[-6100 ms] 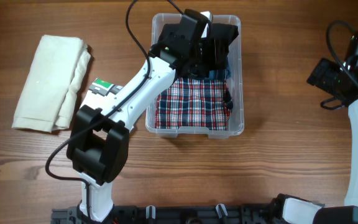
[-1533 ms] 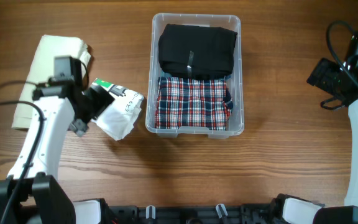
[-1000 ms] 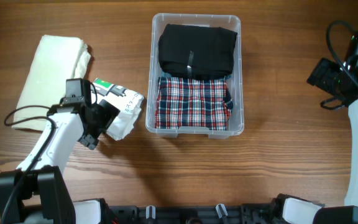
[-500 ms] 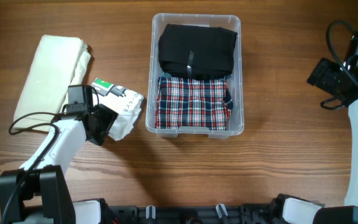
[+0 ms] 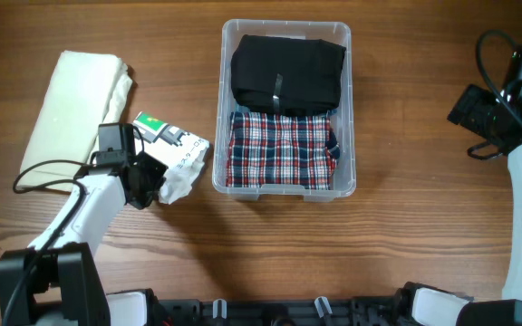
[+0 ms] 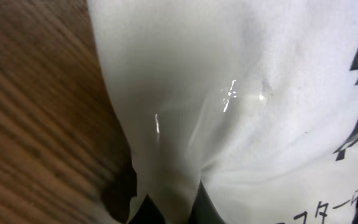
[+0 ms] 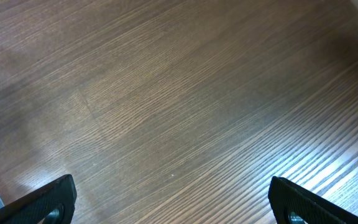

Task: Pack container
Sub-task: 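Lift the white T-shirt with the left gripper and carry it into the box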

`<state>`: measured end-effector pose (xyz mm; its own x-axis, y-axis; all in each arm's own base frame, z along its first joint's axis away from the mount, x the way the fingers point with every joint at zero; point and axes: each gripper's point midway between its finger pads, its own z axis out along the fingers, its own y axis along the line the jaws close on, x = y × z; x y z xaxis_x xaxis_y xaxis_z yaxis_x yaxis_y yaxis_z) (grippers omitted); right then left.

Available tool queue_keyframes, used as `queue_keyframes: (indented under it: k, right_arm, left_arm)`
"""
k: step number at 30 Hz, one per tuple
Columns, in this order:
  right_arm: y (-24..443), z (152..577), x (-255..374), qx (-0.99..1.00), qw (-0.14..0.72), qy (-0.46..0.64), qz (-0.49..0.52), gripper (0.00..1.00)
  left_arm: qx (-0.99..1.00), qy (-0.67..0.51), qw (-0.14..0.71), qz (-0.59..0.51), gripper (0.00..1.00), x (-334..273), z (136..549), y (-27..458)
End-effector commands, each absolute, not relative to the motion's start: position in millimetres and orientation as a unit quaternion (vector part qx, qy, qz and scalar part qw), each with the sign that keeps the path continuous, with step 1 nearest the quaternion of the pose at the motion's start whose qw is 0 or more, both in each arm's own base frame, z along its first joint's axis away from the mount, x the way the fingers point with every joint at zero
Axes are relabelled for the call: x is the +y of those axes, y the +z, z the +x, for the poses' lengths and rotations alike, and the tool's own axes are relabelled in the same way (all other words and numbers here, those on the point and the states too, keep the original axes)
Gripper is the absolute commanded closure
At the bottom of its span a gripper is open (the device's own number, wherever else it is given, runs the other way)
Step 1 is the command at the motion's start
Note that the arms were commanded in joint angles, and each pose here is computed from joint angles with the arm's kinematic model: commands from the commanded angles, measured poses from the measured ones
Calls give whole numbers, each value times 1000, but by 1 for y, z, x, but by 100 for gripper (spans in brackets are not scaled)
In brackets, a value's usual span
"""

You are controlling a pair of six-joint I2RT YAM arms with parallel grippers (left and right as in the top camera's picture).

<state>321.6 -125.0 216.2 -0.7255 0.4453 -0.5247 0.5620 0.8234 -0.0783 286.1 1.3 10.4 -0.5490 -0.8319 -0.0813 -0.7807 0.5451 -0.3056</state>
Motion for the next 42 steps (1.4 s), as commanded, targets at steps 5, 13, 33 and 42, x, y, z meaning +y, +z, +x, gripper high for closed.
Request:
queue_keyframes:
  k: [5,13,33,42]
  right_arm:
    - [226,323,-128,916,263,-124,276,0]
    - [226,323,-128,916,264,-124,276,0]
    - [226,323,-128,916,264,-124,276,0]
    - [226,323,-128,916,264,-124,276,0]
  left_arm:
    - [876,-139,233,-399,96,10,312,105]
    - [838,-211,383,-325,96,-7,316,242]
    - [840,-409,353,-48,96,-228,304,290]
    - [887,-370,276,29,96,-280,315,205]
